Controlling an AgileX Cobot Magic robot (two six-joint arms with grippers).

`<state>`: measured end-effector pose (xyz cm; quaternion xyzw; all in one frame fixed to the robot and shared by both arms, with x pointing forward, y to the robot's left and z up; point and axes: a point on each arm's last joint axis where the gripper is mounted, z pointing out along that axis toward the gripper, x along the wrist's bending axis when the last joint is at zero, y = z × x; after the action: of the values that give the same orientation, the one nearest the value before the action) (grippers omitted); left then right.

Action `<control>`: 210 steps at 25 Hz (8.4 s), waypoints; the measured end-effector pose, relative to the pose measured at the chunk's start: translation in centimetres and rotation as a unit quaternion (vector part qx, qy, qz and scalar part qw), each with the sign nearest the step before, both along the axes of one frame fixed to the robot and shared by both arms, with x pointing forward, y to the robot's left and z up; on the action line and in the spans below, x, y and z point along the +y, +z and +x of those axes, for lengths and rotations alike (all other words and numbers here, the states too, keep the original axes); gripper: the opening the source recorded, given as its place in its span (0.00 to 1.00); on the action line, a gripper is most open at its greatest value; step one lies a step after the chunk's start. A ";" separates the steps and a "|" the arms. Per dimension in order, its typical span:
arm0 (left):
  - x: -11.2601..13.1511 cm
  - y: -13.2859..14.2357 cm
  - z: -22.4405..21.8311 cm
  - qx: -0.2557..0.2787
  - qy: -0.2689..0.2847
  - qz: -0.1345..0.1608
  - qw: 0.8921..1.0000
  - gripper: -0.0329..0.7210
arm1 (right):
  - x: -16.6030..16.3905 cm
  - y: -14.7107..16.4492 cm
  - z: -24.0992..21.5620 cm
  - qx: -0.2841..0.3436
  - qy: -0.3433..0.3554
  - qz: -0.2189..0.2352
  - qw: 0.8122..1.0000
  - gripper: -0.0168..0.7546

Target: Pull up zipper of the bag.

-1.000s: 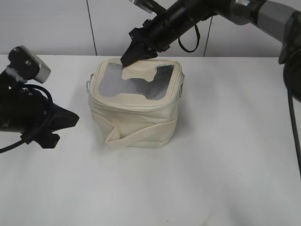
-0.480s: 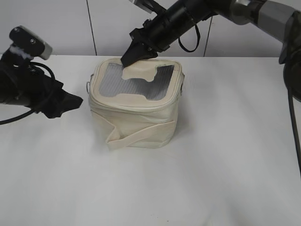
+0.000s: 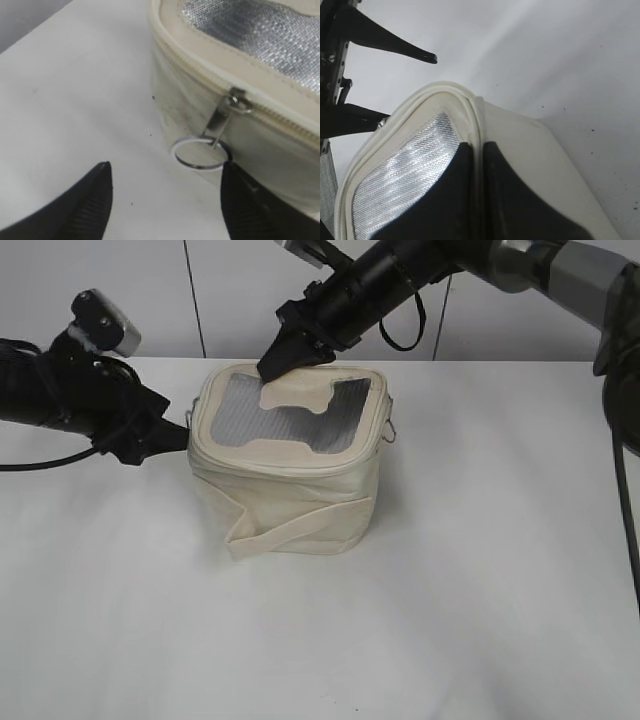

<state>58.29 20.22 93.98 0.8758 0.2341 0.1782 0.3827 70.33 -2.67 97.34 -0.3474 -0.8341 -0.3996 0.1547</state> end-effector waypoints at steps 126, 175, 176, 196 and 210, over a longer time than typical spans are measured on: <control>-1.4 8.7 -9.3 0.120 0.046 -0.099 0.987 0.66 | -7.5 3.3 2.7 0.023 -0.114 -0.012 0.993 0.47; -14.3 5.4 9.4 0.168 -0.185 0.002 0.968 0.18 | -18.4 -4.6 -12.3 -0.109 -0.200 0.021 0.974 0.64; -14.4 5.4 9.3 0.169 -0.185 0.004 0.968 0.14 | -18.3 -4.6 -12.2 -0.123 -0.192 0.019 0.973 0.64; -14.4 5.4 9.3 0.174 -0.179 0.003 0.968 0.11 | -15.1 -7.8 -12.2 -0.161 -0.163 -0.034 0.973 0.64; -14.4 5.4 9.3 0.173 -0.178 0.002 0.969 0.10 | -14.9 -7.1 -11.1 -0.178 -0.165 -0.027 0.970 0.64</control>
<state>67.63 5.83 99.39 0.9218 0.1369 -0.0464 0.3597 59.28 -17.55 90.27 -0.4076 -0.7898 -0.4522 -0.0741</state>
